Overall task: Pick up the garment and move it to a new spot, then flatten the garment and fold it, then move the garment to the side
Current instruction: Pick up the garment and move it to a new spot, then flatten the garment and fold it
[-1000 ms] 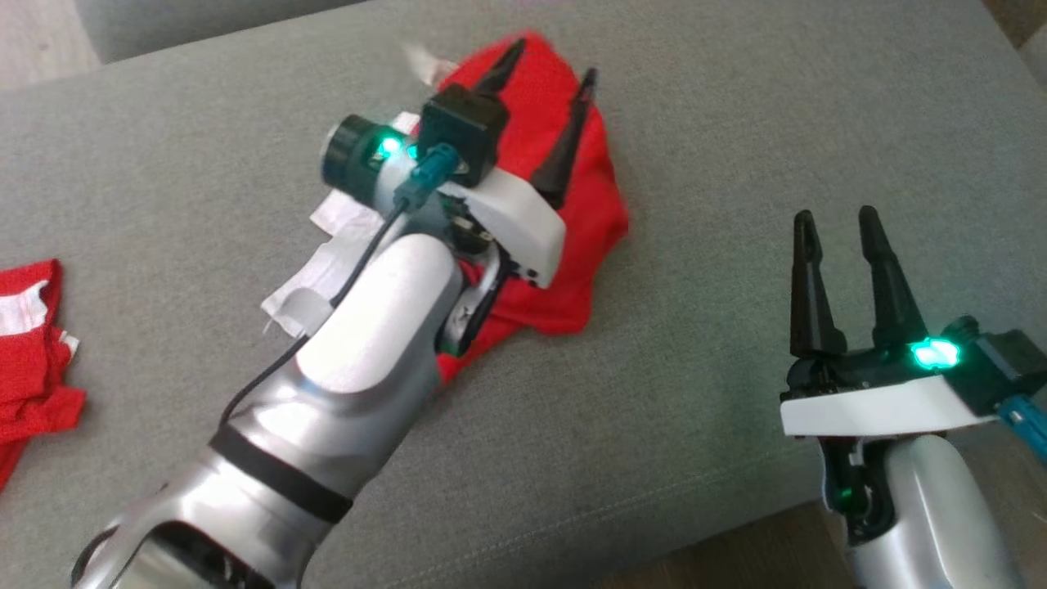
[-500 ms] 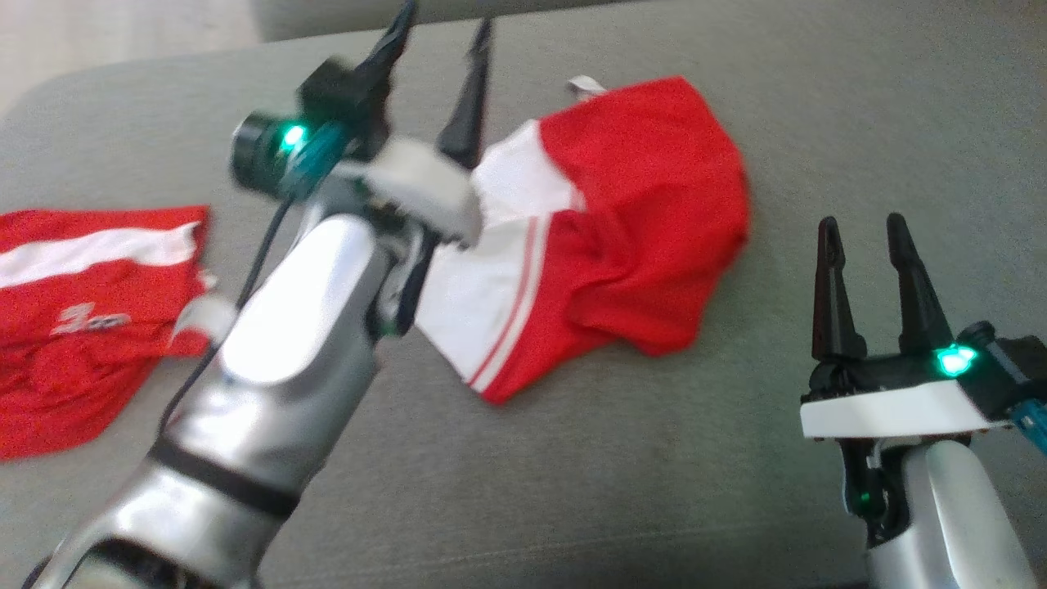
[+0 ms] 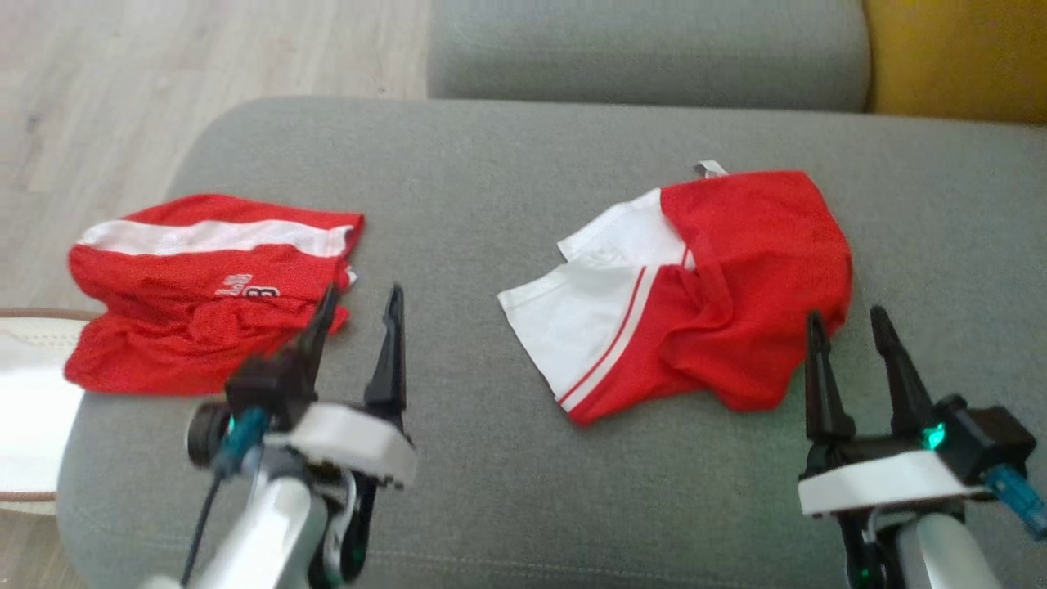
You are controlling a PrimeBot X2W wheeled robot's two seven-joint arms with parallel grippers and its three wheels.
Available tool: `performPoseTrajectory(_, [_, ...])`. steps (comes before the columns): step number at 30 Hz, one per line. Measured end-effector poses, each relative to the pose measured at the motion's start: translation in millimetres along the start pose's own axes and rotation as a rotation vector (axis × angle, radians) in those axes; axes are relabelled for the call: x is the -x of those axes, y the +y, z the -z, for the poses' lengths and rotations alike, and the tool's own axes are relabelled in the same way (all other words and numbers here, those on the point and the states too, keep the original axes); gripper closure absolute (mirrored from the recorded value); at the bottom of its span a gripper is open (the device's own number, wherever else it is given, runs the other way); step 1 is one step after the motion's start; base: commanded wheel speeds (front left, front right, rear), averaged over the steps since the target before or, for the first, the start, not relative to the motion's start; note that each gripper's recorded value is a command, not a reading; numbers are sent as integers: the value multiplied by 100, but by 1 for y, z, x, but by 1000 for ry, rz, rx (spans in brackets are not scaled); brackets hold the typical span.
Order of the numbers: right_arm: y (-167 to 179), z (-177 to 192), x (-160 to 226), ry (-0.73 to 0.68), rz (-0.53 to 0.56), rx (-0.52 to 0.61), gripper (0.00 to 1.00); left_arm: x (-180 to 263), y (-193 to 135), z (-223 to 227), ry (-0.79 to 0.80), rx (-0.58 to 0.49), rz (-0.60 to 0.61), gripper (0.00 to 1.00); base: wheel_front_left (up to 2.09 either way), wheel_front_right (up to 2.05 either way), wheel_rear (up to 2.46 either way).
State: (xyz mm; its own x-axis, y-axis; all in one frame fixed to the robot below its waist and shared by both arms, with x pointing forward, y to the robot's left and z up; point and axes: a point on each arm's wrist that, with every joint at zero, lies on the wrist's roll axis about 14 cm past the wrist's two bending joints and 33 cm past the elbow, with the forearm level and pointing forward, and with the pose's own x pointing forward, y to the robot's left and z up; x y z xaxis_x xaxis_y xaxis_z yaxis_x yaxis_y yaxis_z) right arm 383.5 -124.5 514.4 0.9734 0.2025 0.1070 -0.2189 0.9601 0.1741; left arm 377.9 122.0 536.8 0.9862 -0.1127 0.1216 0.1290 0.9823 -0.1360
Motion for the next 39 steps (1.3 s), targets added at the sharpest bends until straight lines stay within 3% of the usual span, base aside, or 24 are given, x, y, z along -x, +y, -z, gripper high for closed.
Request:
performPoseTrajectory(5, [8,1,4,7,-22,0,0,23,5,-4,-24,38,-54,0,0,0,0])
performPoseTrajectory(12, [14,11,-1,47,-44,10,0,23,8,-9,-48,19,-43,0,0,0,0])
performPoseTrajectory(33, [21,119,-71,457,-95,80,0,12,35,26,53,24,-111,0,0,0,0])
performPoseTrajectory(34, [22,121,-72,463,-99,79,69,13,36,27,57,24,-115,0,0,0,0])
performPoseTrajectory(35, [24,123,-73,468,-107,83,100,13,37,28,60,24,-118,0,0,0,0])
performPoseTrajectory(39, [32,117,-78,435,-131,89,100,13,36,28,57,25,-116,0,0,0,0])
